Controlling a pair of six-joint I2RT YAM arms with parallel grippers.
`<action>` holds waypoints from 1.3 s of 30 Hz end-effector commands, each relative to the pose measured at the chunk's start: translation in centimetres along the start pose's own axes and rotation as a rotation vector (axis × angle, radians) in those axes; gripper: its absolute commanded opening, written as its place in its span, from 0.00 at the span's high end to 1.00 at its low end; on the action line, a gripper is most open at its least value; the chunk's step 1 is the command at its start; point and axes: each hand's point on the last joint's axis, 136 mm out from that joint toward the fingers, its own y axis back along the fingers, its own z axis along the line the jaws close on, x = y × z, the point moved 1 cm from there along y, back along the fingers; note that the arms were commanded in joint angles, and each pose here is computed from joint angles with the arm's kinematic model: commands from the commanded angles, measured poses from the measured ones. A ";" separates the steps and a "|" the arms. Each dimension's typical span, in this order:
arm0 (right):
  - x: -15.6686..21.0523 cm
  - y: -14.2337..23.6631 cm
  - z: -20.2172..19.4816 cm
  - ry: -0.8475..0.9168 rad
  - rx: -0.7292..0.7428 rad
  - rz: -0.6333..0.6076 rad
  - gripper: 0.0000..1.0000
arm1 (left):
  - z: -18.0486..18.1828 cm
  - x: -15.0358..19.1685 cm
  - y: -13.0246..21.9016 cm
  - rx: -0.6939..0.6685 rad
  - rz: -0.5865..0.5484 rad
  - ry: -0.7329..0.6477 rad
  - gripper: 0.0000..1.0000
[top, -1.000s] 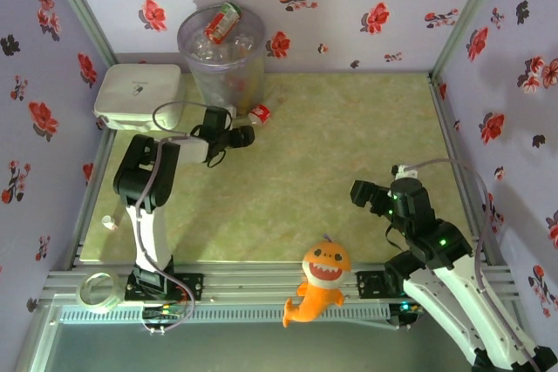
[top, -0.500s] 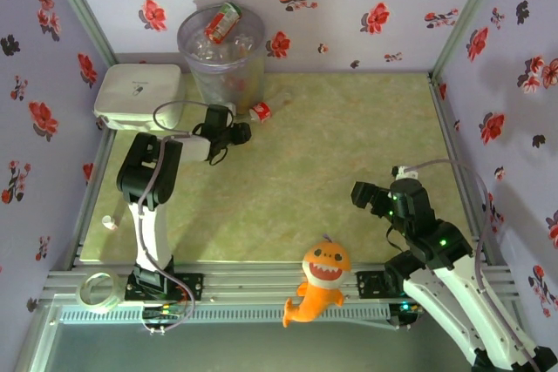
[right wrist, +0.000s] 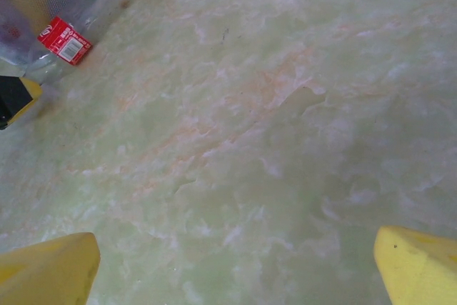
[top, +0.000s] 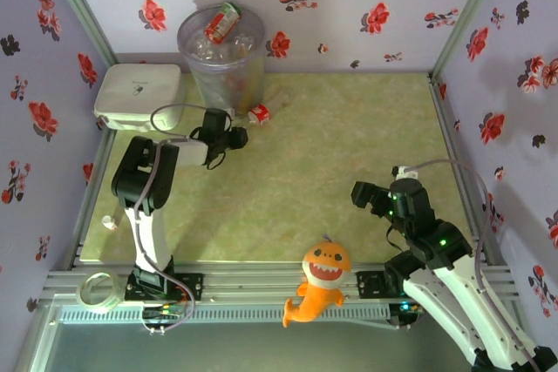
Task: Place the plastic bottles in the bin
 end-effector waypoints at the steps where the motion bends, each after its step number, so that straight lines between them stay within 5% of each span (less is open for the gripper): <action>1: -0.4 -0.3 0.0 -0.015 0.005 -0.017 0.01 | -1.7 -0.7 1.4 0.041 -0.034 -0.045 0.68; 20: -0.7 -2.2 1.0 0.013 -0.002 0.006 0.01 | -1.2 10.5 13.7 -0.030 0.067 -0.135 0.67; 25: -0.7 -2.7 1.2 0.009 0.002 0.017 0.01 | -1.4 9.8 17.3 -0.050 0.075 -0.154 0.36; 30: 0.0 -3.6 2.0 0.019 0.011 0.115 0.04 | -4.3 8.6 19.6 -0.007 0.077 0.000 0.06; 39: 0.9 -4.0 2.7 0.025 0.010 0.150 0.08 | -10.8 13.7 19.3 0.007 0.247 0.109 0.00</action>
